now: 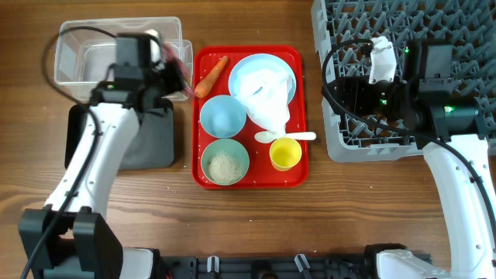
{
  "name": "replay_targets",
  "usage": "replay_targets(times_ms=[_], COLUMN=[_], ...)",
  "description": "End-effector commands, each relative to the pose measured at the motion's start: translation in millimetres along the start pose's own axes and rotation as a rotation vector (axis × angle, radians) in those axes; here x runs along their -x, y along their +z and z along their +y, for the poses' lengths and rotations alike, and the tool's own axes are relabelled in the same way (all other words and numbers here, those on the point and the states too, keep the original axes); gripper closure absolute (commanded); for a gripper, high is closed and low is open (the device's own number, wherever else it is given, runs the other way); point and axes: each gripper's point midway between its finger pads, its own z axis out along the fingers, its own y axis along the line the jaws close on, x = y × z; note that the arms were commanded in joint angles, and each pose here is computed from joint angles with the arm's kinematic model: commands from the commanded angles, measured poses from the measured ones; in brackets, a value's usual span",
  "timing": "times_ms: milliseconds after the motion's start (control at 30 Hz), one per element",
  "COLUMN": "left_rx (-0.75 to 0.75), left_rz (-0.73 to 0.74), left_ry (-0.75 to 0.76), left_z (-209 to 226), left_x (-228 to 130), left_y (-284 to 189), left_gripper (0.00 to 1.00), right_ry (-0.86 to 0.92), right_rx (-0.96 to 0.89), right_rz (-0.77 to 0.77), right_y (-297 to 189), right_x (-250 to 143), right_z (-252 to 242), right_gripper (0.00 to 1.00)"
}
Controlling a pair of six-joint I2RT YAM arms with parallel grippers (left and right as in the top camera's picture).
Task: Sort waste into correct bins and load items into the dishwasher rack
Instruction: 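Grasp the red wrapper and drop it into the clear plastic bin, then grasp the green bowl of rice with the left gripper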
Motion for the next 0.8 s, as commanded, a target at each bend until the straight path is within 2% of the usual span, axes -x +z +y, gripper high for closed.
replay_targets(times_ms=[0, 100, 133, 167, 200, 267, 367, 467, 600, 633, 700, 767], left_rx=[0.093, 0.090, 0.086, 0.081, 0.079, 0.078, 0.075, 0.020, -0.190, -0.242, -0.251, -0.225], left_rz=[-0.217, -0.300, -0.313, -0.323, -0.326, -0.326, -0.333, -0.334, -0.304, -0.273, -0.173, -0.040], left_ry=[-0.176, -0.222, -0.222, -0.220, -0.219, -0.218, -0.216, -0.197, 0.009, 0.080, 0.170, 0.220], left_z=[45, 64, 67, 67, 68, 69, 69, 57, -4, -27, -54, -66], left_x=[62, 86, 90, 93, 93, 93, 95, 98, 94, 81, 43, -1], left_y=[-17, -2, 6, 13, 19, 27, 27, 22, -12, -29, -52, -59], left_gripper=[0.96, 0.96, 0.91, 0.77, 0.51, 0.26, 0.09, 0.07, 0.07, 0.09, 0.16, 0.16], right_ry=[0.005, 0.006, 0.006, 0.006, 0.005, 0.006, 0.007, 0.007, 0.007, 0.008, 0.008, 0.008], right_rx=[-0.006, -0.006, -0.007, -0.006, -0.005, -0.006, -0.006, -0.008, -0.009, -0.009, -0.009, -0.009], right_rz=[-0.002, 0.001, 0.001, 0.001, 0.002, 0.005, 0.005, 0.008, 0.010, 0.012, 0.012, 0.009], right_y=[2, 3, 3, 3, 4, 4, 4, 5, 6, 6, 6, 6], right_x=[4, 4, 4, 4, 4, 3, 3, 3, 3, 2, 2, 3], right_z=[-1, -2, -2, -2, -2, -2, -2, -3, -3, -3, -3, -3], right_gripper=[0.16, 0.16, 0.16, 0.16, 0.16, 0.16, 0.16, 0.16, 0.16, 0.16, 0.16, 0.16])
